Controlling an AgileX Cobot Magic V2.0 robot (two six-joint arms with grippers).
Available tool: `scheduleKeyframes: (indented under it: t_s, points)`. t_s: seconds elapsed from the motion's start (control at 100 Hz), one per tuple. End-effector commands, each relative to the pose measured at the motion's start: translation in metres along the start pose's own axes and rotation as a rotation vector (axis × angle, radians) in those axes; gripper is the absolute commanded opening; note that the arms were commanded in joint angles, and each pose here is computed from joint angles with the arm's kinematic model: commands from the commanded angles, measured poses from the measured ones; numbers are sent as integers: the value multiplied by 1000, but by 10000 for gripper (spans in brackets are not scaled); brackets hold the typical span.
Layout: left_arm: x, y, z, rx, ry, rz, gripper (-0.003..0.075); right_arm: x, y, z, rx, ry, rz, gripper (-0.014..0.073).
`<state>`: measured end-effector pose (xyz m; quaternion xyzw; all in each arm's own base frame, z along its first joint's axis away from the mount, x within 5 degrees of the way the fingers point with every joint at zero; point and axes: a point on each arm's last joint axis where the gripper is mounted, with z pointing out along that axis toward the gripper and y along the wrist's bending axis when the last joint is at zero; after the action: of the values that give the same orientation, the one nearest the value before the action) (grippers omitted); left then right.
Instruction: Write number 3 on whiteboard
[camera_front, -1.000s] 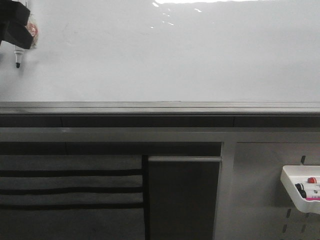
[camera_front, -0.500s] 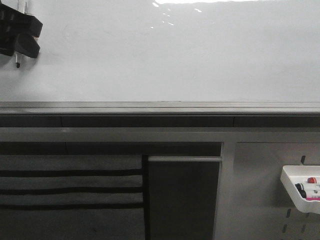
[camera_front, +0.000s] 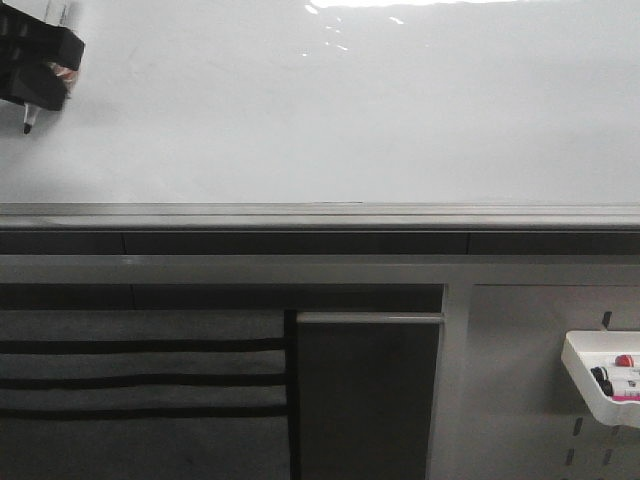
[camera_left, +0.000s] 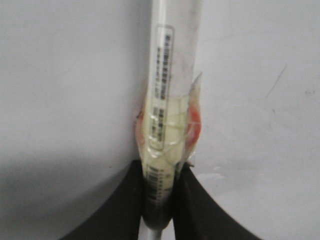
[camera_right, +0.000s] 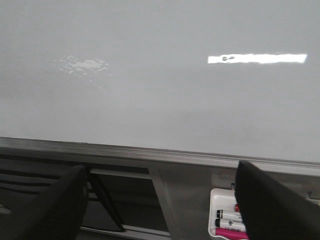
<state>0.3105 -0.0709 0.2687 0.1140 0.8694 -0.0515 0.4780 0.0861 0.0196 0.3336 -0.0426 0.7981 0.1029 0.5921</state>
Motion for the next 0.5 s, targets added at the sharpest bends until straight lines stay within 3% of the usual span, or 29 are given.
scheduleKeyframes:
  t_s: [0.0,0.17,0.28,0.37,0.49]
  points:
    - [-21,-2,-12,-2,-109,16,-18,-18,3,-2,-16,-55,18,538]
    - [-16,-3,-29,19,69,104,-18,-29,9,9,-88,153,20,538]
    - [-18,-6,-50,66,190,218,-18,-40,18,23,-222,259,-9,538]
    - [-21,-13,-70,173,255,298,-18,-50,28,35,-372,288,-37,538]
    - [-24,-32,-98,424,288,435,-18,-60,39,53,-576,312,-148,538]
